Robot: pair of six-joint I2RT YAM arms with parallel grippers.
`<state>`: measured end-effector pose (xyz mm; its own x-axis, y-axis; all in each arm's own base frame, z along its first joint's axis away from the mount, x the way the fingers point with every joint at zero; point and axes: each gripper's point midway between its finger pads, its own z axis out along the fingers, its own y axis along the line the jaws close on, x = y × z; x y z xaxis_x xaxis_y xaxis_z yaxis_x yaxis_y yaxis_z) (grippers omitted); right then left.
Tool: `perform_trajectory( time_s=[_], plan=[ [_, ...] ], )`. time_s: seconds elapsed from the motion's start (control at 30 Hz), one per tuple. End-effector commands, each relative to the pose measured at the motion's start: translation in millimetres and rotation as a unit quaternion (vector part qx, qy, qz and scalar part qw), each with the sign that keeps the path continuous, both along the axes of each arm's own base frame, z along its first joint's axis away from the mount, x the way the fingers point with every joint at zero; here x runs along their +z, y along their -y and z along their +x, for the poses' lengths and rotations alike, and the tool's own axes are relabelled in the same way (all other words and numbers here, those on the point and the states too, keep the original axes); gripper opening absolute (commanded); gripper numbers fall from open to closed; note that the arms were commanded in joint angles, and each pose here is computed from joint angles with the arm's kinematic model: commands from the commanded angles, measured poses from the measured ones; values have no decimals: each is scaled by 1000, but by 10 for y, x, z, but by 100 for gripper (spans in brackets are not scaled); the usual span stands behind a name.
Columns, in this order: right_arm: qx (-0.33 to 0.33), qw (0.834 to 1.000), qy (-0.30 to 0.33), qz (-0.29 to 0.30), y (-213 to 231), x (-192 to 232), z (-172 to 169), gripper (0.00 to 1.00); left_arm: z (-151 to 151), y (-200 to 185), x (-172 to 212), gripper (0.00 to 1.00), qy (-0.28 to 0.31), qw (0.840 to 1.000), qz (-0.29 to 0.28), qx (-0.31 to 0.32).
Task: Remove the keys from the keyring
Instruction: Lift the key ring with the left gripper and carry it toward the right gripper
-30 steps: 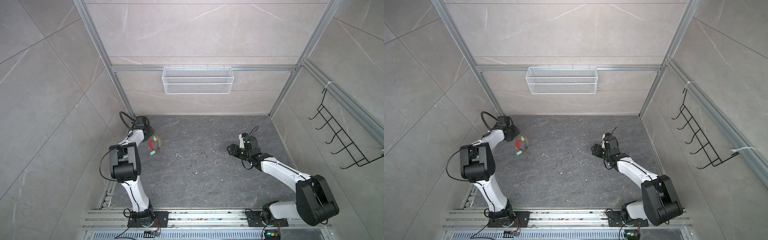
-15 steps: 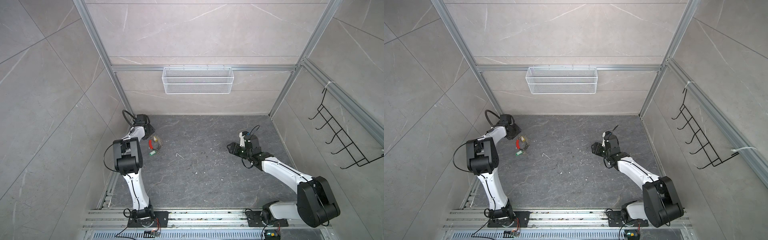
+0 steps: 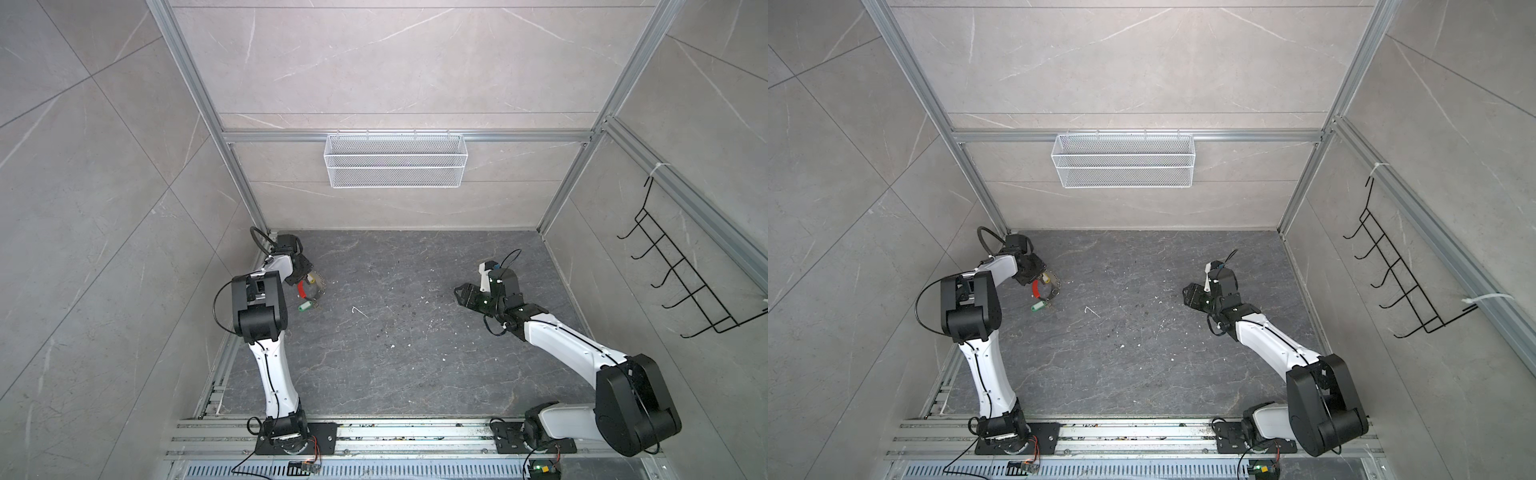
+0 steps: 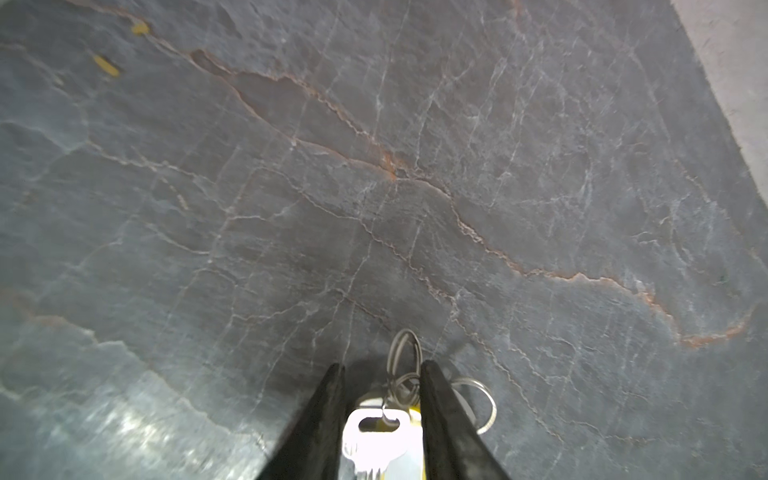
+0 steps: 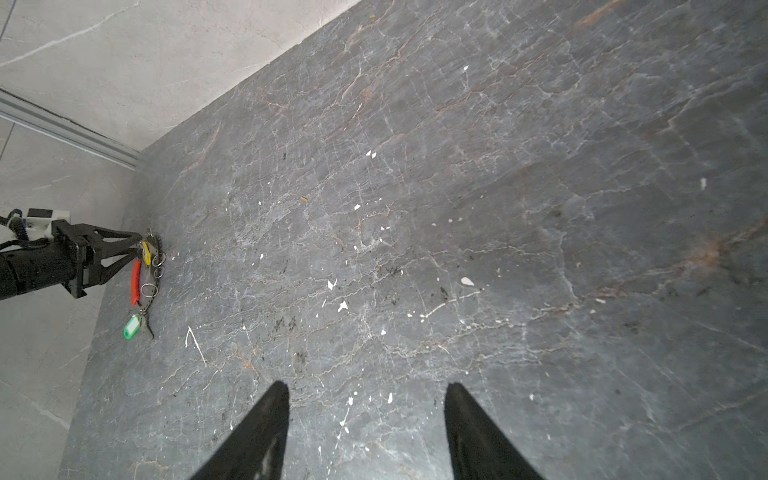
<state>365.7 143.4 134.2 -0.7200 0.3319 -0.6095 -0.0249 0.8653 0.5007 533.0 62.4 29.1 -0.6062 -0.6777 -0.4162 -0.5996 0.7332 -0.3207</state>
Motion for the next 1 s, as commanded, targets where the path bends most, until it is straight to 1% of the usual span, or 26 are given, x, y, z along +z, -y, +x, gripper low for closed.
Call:
perform_trajectory(
  time_s=[0.0,0.2,0.33,0.37,0.4,0.5,0.6,0.73,0.83,0.97],
  plan=[
    [9,1000,13,-2,-28,142,1,62,119,-43,85,29,19,1000,-5,6],
    [9,1000,11,-3,-30,123,6,61,116,-44,122,14,26,1000,-4,6],
    [9,1000,6,-3,-35,86,10,61,116,-15,272,5,48,999,-7,2],
    [9,1000,6,-3,-35,85,15,60,113,-3,321,2,54,998,-10,1],
    [8,1000,6,-3,-31,79,18,60,112,30,375,0,63,998,-17,-1],
    [7,1000,4,-4,-30,53,23,60,71,158,527,0,87,995,-39,-6],
    [5,1000,1,-7,-22,27,27,60,-23,405,657,0,108,992,-55,-23],
    [2,1000,-4,-12,-5,-9,19,60,-239,900,837,0,127,988,-56,-71],
    [-1,1000,-8,-14,8,-30,10,60,-492,1321,895,0,139,982,-50,-116],
    [-4,1000,-12,-13,21,-48,-15,60,-881,1916,905,0,137,971,-33,-192]
  ],
)
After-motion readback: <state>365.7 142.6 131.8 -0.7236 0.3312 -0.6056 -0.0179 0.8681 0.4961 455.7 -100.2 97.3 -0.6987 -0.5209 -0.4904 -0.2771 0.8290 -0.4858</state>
